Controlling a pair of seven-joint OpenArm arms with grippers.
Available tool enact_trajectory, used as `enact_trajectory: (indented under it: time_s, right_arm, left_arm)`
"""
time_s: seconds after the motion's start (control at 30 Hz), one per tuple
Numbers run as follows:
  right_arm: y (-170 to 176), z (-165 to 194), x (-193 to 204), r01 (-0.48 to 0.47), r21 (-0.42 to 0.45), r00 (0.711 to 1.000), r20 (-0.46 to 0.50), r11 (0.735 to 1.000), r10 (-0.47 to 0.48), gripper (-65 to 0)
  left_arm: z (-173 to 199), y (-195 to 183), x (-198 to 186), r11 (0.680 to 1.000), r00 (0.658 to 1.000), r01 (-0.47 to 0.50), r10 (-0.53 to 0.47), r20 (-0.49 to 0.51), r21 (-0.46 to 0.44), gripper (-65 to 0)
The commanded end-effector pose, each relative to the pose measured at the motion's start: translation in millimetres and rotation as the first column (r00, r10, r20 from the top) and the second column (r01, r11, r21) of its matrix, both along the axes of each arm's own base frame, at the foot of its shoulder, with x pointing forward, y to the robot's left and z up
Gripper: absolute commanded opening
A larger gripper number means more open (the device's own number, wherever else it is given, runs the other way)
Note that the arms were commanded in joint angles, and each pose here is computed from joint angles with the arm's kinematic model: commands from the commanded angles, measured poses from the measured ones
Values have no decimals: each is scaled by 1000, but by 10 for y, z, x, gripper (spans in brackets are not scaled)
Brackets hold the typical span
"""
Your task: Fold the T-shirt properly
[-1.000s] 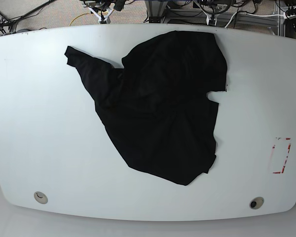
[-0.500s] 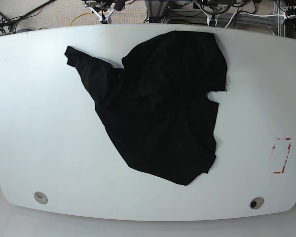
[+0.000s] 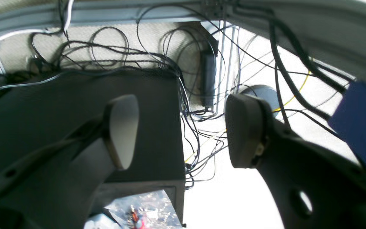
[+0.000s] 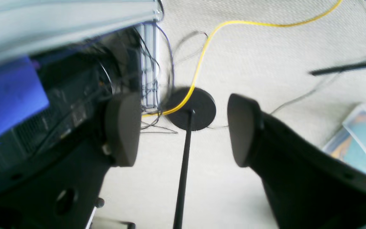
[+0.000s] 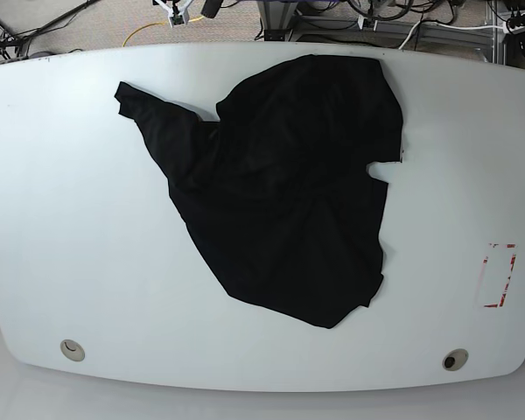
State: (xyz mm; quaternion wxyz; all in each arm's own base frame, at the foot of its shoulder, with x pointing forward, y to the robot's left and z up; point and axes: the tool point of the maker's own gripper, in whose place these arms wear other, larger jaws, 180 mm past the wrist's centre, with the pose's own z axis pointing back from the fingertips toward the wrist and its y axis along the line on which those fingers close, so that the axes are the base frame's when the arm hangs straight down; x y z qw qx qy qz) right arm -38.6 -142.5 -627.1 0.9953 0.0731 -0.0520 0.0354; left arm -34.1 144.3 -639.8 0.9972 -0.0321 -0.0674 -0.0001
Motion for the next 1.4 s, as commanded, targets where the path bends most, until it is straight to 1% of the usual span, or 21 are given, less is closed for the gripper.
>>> enact_trajectory:
  time_s: [0.0, 0.1, 0.2, 0.3, 0.37, 0.43, 0.57, 0.73, 0.93, 1.07, 1.2, 1.3, 1.37]
  right_arm:
    - [-2, 111, 116, -10, -5, 999, 53, 1000, 10, -249]
    - [-59, 290, 145, -31, -32, 995, 92, 999, 34, -249]
    - [-2, 471, 142, -36, -41, 993, 115, 998, 41, -246]
    - [-38, 657, 138, -51, -65, 989, 134, 997, 59, -246]
    - [-30, 757, 122, -53, -71, 989, 138, 996, 63, -247]
    - [11, 907, 69, -3, -53, 989, 149, 999, 10, -247]
    - [-65, 1174, -31, 84, -32, 981, 178, 996, -77, -246]
    - [-57, 1423, -207, 144, 2, 973, 180, 990, -142, -247]
    - [-22, 1771, -260, 208, 52, 953, 213, 977, -214, -247]
    - [-5, 1991, -179, 239, 86, 932, 260, 967, -253, -247]
    - [3, 2172, -70, 249, 109, 915, 300, 962, -270, -247]
    - [-119, 2274, -5, 269, 92, 900, 331, 959, -284, -247]
    - [-245, 2321, 42, 302, 83, 882, 353, 950, -311, -247]
  left_arm:
    - [60, 174, -11, 1000, 1000, -17, 17, 25, 26, -256]
    - [178, 300, -52, 998, 997, -54, 51, 59, 41, -256]
    - [337, 393, -57, 996, 992, -74, 69, 106, 51, -256]
    - [518, 534, -20, 996, 987, -50, 39, 154, 67, -256]
    - [625, 547, -9, 997, 984, -35, 23, 179, 66, -256]
    - [802, 619, -50, 997, 979, -18, 2, 204, 75, -256]
    - [1071, 685, -69, 996, 970, -3, -18, 244, 85, -256]
    - [1394, 808, -83, 994, 958, -4, -28, 286, 110, -256]
    - [1823, 869, 22, 991, 933, -5, -43, 358, 132, -254]
    - [2074, 820, 170, 992, 908, 7, -60, 414, 129, -254]
    - [2324, 777, 299, 991, 883, 21, -79, 462, 130, -253]
    - [2496, 787, 362, 990, 868, 24, -91, 488, 141, -253]
    - [2612, 770, 399, 989, 858, 29, -99, 505, 144, -253]
